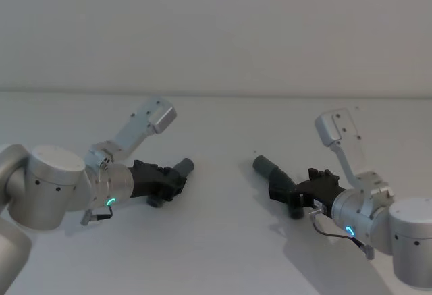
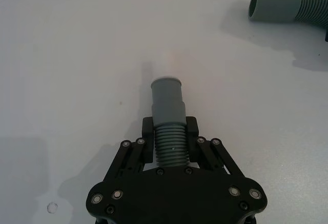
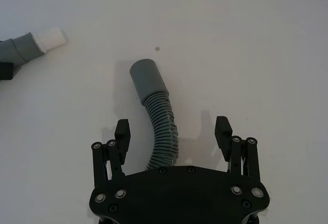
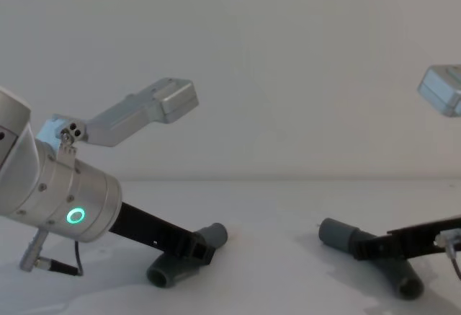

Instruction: Use both hands to pick up one end of the pipe from the table, align the ends, and insert them.

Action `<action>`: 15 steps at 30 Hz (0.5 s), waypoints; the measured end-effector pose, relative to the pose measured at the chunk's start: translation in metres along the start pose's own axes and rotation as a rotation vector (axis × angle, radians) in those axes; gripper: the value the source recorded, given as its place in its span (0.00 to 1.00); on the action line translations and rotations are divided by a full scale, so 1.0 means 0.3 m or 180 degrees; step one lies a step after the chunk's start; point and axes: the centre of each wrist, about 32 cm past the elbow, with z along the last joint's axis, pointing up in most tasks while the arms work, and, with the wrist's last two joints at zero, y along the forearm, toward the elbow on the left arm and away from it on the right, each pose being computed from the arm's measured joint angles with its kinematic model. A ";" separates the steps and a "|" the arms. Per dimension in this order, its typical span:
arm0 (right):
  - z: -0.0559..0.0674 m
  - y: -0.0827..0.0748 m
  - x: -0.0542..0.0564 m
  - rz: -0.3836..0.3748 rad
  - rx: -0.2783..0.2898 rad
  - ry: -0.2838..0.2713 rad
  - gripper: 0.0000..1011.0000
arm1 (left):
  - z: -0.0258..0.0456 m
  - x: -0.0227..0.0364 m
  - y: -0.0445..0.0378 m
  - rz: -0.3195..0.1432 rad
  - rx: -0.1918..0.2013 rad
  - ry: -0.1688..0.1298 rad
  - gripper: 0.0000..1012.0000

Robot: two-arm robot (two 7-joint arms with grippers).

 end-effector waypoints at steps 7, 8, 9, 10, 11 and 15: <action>0.000 0.006 -0.004 -0.0010 -0.0021 -0.0005 0.99 | 0.000 0.000 0.000 0.0000 0.0000 0.0000 0.34; 0.000 0.007 -0.004 -0.0011 -0.0022 -0.0006 0.99 | 0.000 0.000 0.000 0.0000 0.0000 0.0000 0.34; 0.000 0.007 -0.004 -0.0012 -0.0024 -0.0007 0.99 | 0.000 0.000 0.000 0.0000 0.0000 0.0000 0.34; 0.000 0.008 -0.005 -0.0015 -0.0026 -0.0010 0.99 | 0.000 0.000 0.000 0.0000 0.0000 0.0000 0.34; 0.000 0.009 -0.006 -0.0016 -0.0027 -0.0012 0.99 | 0.000 0.000 0.000 0.0000 0.0000 0.0000 0.34; -0.002 0.012 -0.009 -0.0018 -0.0033 -0.0017 0.99 | 0.000 0.000 0.000 0.0000 0.0000 0.0000 0.34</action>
